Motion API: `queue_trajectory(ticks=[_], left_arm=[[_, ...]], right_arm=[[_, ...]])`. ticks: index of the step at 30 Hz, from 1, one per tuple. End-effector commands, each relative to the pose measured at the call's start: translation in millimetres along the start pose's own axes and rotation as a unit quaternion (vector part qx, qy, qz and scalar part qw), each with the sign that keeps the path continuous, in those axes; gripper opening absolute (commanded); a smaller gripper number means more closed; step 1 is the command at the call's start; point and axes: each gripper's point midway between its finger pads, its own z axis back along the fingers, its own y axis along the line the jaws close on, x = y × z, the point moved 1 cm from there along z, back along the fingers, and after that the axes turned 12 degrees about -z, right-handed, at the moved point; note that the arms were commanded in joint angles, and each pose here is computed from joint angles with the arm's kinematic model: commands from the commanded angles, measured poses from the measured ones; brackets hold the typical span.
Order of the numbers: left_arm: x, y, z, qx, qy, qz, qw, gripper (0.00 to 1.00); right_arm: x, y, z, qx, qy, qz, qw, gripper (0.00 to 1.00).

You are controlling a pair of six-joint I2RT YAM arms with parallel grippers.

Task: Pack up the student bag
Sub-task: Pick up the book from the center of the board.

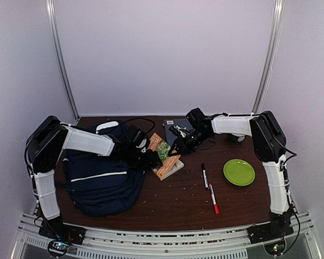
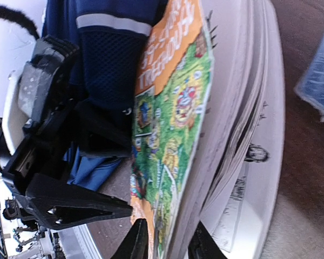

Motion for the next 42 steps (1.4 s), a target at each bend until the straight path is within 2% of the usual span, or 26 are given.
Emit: queue_trajectory(ticks=[1, 6, 10, 14, 17, 20, 30, 35, 38, 42], left_arm=[[9, 0, -3, -0.003, -0.015, -0.002, 1.0, 0.74], [11, 0, -1, 0.0, -0.017, -0.004, 1.0, 0.74], [12, -1, 1, 0.001, -0.018, -0.005, 1.0, 0.74], [12, 0, 1, 0.003, -0.019, -0.006, 1.0, 0.74], [11, 0, 1, 0.003, -0.018, -0.006, 1.0, 0.74], [12, 0, 2, 0.003, -0.019, -0.005, 1.0, 0.74], [11, 0, 4, 0.004, -0.021, -0.007, 1.0, 0.74], [11, 1, 5, 0.005, -0.021, -0.007, 1.0, 0.74], [11, 1, 6, 0.007, -0.023, -0.007, 1.0, 0.74], [11, 2, 8, 0.011, -0.026, -0.005, 1.0, 0.74]], right_arm=[[-15, 13, -15, 0.044, 0.035, -0.006, 0.998, 0.27], [-11, 7, -12, 0.019, 0.027, -0.006, 0.999, 0.26], [3, 3, 7, -0.002, -0.003, -0.004, 1.0, 0.35], [15, 1, 27, -0.015, -0.033, 0.006, 0.999, 0.33], [13, 9, 28, 0.005, -0.026, 0.009, 1.0, 0.27], [7, 18, 22, 0.021, -0.014, 0.011, 1.0, 0.25], [-2, 13, 4, 0.017, 0.015, -0.002, 1.0, 0.31], [0, 12, 7, 0.005, 0.009, 0.002, 1.0, 0.34], [5, 13, 13, 0.005, 0.0, 0.001, 1.0, 0.23], [16, 17, 26, 0.036, -0.022, -0.026, 0.999, 0.01]])
